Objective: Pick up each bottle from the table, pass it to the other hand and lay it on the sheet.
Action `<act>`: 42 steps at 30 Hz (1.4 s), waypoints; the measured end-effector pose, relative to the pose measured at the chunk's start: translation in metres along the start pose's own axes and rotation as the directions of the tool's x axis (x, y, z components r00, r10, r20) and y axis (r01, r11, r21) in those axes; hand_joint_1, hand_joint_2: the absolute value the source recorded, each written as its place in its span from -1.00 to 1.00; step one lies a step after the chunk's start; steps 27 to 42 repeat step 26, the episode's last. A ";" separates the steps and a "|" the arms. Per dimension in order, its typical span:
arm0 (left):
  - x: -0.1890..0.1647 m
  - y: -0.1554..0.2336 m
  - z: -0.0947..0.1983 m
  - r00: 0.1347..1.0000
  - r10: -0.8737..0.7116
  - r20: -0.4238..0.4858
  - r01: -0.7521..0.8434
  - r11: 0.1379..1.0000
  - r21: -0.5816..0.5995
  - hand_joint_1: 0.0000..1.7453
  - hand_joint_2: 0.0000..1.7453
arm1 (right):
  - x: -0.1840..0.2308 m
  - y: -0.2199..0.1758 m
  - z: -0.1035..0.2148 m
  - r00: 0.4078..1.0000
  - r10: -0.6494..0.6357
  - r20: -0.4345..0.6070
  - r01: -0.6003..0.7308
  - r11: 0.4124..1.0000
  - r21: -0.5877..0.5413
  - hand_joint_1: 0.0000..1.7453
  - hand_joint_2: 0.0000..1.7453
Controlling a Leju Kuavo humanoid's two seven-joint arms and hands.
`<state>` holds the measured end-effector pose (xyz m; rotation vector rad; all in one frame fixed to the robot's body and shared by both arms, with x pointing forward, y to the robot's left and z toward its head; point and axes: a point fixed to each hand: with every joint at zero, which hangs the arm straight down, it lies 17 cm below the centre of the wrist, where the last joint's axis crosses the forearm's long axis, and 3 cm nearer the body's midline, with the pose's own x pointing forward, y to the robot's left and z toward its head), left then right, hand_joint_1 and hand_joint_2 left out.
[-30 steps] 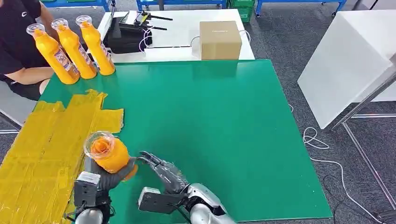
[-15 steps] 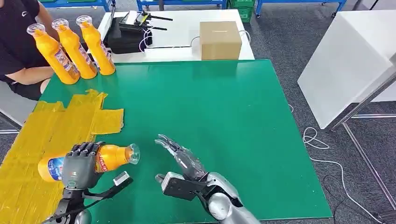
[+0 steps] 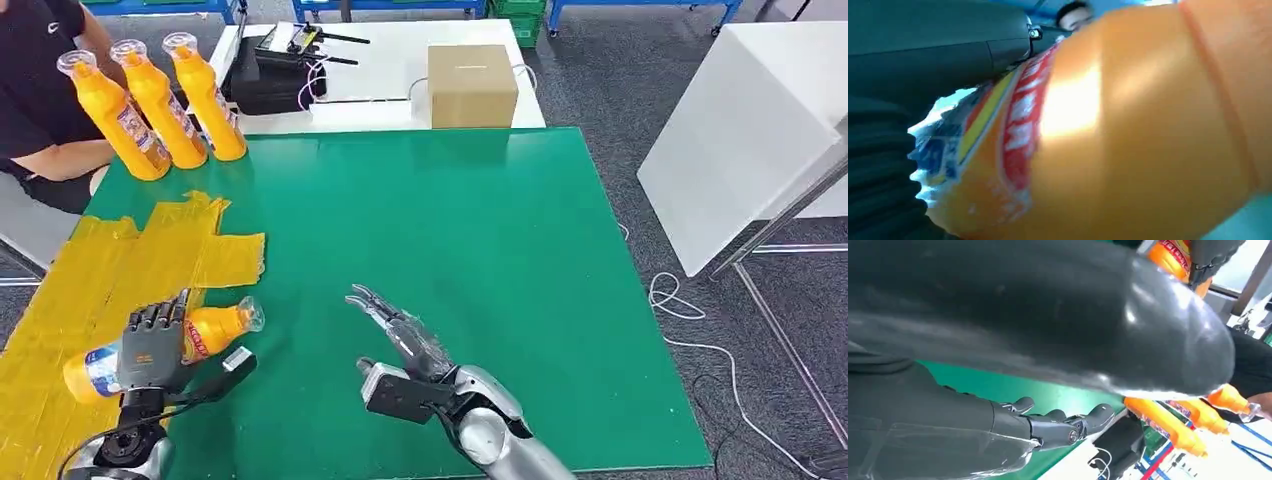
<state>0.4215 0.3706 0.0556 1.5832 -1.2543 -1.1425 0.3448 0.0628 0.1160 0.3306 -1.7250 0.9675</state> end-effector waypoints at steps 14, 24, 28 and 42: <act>0.064 0.076 0.002 0.946 0.092 0.312 -0.150 0.974 0.168 -1.00 -1.00 | 0.000 -0.006 -0.001 1.000 0.012 0.008 -0.012 1.000 0.004 -1.00 -1.00; 0.048 0.113 -0.007 0.960 0.139 0.244 -0.204 0.943 0.264 -1.00 -1.00 | 0.001 -0.004 -0.001 1.000 0.014 0.011 -0.014 1.000 0.010 -1.00 -1.00; 0.050 0.133 -0.007 0.923 0.255 0.289 -0.343 0.886 0.313 -1.00 -1.00 | 0.002 -0.007 -0.001 0.999 0.028 0.018 -0.028 1.000 -0.008 -1.00 -1.00; 0.050 0.133 -0.007 0.923 0.255 0.289 -0.343 0.886 0.313 -1.00 -1.00 | 0.002 -0.007 -0.001 0.999 0.028 0.018 -0.028 1.000 -0.008 -1.00 -1.00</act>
